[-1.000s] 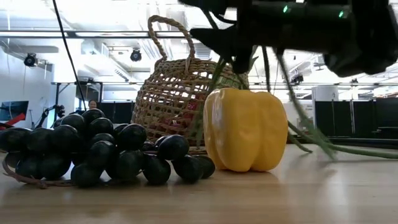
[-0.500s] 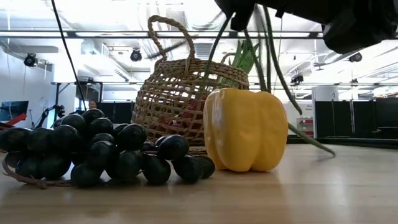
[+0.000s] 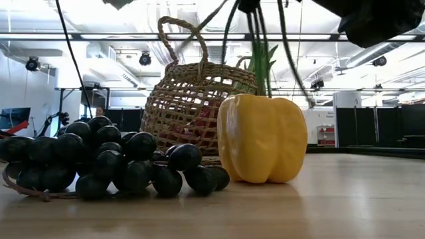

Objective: Build produce basket
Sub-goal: Put the green string beans into the brown basket, then put the yellow bell pepper into the basket

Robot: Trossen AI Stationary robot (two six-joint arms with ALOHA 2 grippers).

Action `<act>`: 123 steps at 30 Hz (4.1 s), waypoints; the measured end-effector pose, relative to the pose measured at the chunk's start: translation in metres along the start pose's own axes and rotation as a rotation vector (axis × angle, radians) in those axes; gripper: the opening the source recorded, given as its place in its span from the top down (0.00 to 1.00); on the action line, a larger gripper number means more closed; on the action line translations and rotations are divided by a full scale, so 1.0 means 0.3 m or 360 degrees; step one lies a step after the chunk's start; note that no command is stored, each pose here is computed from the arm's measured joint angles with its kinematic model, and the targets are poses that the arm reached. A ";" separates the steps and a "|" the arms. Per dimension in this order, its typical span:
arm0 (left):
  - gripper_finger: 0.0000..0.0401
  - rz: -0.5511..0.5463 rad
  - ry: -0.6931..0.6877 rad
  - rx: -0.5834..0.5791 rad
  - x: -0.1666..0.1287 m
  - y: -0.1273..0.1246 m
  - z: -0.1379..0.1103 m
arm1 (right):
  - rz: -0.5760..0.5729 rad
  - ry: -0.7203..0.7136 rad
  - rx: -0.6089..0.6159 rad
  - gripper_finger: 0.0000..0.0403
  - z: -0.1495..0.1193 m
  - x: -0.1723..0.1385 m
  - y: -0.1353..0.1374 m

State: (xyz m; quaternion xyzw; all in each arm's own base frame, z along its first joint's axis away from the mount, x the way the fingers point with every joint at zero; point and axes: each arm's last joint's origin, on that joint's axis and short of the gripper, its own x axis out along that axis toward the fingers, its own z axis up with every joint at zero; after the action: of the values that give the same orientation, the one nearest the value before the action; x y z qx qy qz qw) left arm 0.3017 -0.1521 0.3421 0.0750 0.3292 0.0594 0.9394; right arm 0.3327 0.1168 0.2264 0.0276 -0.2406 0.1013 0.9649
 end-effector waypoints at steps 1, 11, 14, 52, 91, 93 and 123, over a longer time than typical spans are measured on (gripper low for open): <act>0.97 0.0028 -0.0003 0.0003 0.006 0.000 -0.006 | 0.0034 0.0000 0.0017 0.27 0.003 0.001 0.002; 0.96 0.0129 0.0024 0.0034 0.048 -0.004 -0.060 | -0.0084 0.0165 -0.0001 0.30 0.037 0.031 -0.005; 0.93 0.0127 0.0025 0.0038 0.071 -0.011 -0.087 | -0.0154 0.0263 -0.0057 0.35 0.057 0.045 -0.010; 0.47 0.0508 -0.0219 -0.0161 -0.058 -0.225 -0.456 | -0.1002 0.0706 -0.0805 0.95 0.615 0.322 -0.324; 0.47 0.0471 -0.0260 -0.0243 -0.030 -0.237 -0.506 | -0.1445 0.1848 0.0328 0.41 0.395 0.211 -1.007; 0.47 0.0470 -0.0260 -0.0243 -0.030 -0.237 -0.506 | -0.1441 0.1880 0.0335 0.41 0.446 0.218 -0.988; 0.47 0.0444 -0.0263 -0.0271 -0.011 -0.253 -0.521 | -0.0644 0.2482 -0.0199 0.46 0.419 0.167 -0.148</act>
State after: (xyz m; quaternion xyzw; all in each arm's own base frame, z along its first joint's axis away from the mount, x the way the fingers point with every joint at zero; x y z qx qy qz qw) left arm 0.2059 -0.2112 0.2098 0.0447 0.2311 0.2104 0.9488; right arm 0.3275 0.0698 0.3607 -0.0620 0.5061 -0.0989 0.8545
